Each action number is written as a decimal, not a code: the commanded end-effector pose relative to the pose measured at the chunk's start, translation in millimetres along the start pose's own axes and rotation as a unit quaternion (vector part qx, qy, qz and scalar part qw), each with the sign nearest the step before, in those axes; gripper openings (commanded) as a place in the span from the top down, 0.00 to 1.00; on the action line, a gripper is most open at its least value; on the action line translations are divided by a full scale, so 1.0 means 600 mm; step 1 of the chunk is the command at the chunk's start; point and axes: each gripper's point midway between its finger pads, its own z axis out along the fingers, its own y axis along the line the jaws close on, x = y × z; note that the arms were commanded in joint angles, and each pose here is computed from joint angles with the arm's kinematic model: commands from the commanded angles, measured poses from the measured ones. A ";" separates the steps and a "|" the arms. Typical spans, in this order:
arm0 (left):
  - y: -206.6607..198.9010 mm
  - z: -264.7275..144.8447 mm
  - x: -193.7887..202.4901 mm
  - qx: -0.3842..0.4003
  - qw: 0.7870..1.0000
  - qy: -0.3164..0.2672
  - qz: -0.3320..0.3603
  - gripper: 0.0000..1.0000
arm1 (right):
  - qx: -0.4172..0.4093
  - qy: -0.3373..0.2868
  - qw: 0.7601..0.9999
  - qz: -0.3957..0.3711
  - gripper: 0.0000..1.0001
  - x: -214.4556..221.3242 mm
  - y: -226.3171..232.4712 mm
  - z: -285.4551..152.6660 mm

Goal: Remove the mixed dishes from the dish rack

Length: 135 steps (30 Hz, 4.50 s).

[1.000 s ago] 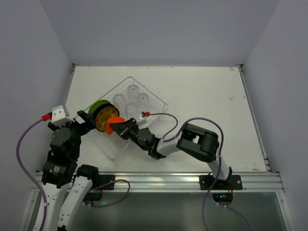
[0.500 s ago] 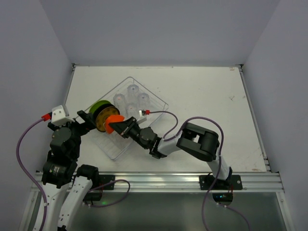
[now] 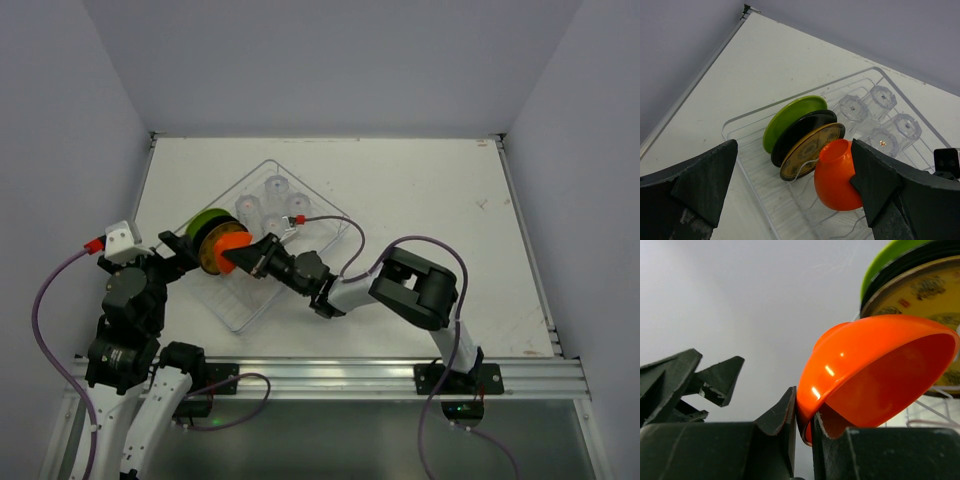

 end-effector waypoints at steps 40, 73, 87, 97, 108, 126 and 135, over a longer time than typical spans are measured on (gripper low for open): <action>-0.453 -0.057 0.035 0.426 0.848 0.310 0.048 0.00 | 0.349 0.340 0.617 -0.618 1.00 -0.161 0.023 -0.511; -0.609 -0.130 0.288 0.415 0.766 0.441 0.218 0.24 | 0.322 0.305 0.497 -0.746 1.00 -0.203 0.066 -0.543; -0.630 -0.117 0.291 0.411 0.780 0.425 0.208 1.00 | 0.333 0.264 0.540 -0.727 0.64 -0.194 0.060 -0.532; -0.656 -0.081 0.298 0.404 0.806 0.395 0.176 1.00 | 0.297 0.191 0.656 -0.667 0.01 -0.214 0.132 -0.548; -0.710 0.012 0.357 0.384 0.809 0.408 0.179 1.00 | 0.226 -0.083 0.822 -0.516 0.01 -0.339 0.289 -0.590; -0.753 0.279 0.452 0.344 0.840 0.401 0.125 1.00 | 0.272 -0.139 0.845 -0.439 0.01 -0.358 0.275 -0.601; -0.728 0.315 0.498 0.329 0.840 0.408 0.141 0.92 | 0.267 -0.138 0.855 -0.422 0.01 -0.352 0.262 -0.608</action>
